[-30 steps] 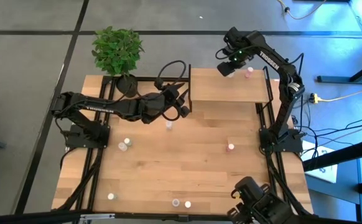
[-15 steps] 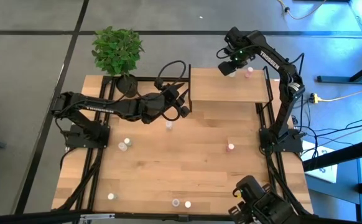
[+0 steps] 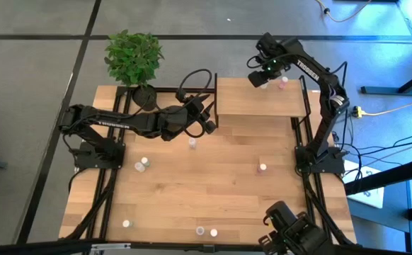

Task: Pick and place medicine bottles onto shelf by color
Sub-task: Put the top right white pill bottle on the shelf

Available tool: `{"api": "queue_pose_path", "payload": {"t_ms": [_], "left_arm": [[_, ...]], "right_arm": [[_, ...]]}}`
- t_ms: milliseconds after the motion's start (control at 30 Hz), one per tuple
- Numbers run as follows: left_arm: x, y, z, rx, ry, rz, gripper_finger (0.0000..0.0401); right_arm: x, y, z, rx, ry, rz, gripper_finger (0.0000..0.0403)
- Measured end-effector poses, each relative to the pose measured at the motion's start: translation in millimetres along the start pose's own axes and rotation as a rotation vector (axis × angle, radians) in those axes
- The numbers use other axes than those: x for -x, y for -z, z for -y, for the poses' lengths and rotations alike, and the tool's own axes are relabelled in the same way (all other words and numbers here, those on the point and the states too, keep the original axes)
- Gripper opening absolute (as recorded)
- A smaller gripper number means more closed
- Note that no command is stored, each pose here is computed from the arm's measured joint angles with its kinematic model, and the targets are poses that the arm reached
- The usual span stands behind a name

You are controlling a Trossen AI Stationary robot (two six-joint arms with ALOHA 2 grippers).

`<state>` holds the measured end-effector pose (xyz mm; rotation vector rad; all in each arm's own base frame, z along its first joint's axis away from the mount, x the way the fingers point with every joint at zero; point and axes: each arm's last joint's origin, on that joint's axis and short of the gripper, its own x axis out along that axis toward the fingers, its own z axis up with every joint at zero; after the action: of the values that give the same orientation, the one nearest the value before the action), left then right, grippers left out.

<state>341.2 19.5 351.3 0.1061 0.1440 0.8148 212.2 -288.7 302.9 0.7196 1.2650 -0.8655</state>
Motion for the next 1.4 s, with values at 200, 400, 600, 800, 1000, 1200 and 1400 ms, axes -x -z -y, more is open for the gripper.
{"api": "queue_pose_path", "payload": {"t_ms": [200, 400, 600, 800, 1000, 1200, 1400], "left_arm": [[0, 0, 0, -0.001, 0.003, 0.000, 0.0124], [0, 0, 0, 0.001, 0.003, 0.002, 0.0124], [0, -1, 0, 0.005, 0.003, 0.005, 0.0124], [0, -1, 0, 0.004, 0.003, 0.005, 0.0124], [0, -1, 0, 0.005, 0.003, 0.005, 0.0124], [0, -1, 0, 0.005, 0.003, 0.005, 0.0124], [0, -1, 0, 0.005, 0.003, 0.005, 0.0124]], "right_arm": [[1, -2, 0, -0.021, -0.001, 0.004, 0.0154], [11, -9, -1, -0.018, -0.006, 0.055, 0.0154], [11, -11, -1, -0.017, -0.008, 0.077, 0.0158], [11, -11, -1, -0.015, -0.008, 0.079, 0.0190], [11, -11, -1, -0.023, -0.009, 0.081, 0.0221], [11, -10, -1, -0.023, -0.008, 0.073, 0.0228], [12, -10, -1, -0.020, -0.007, 0.072, 0.0228]]}}
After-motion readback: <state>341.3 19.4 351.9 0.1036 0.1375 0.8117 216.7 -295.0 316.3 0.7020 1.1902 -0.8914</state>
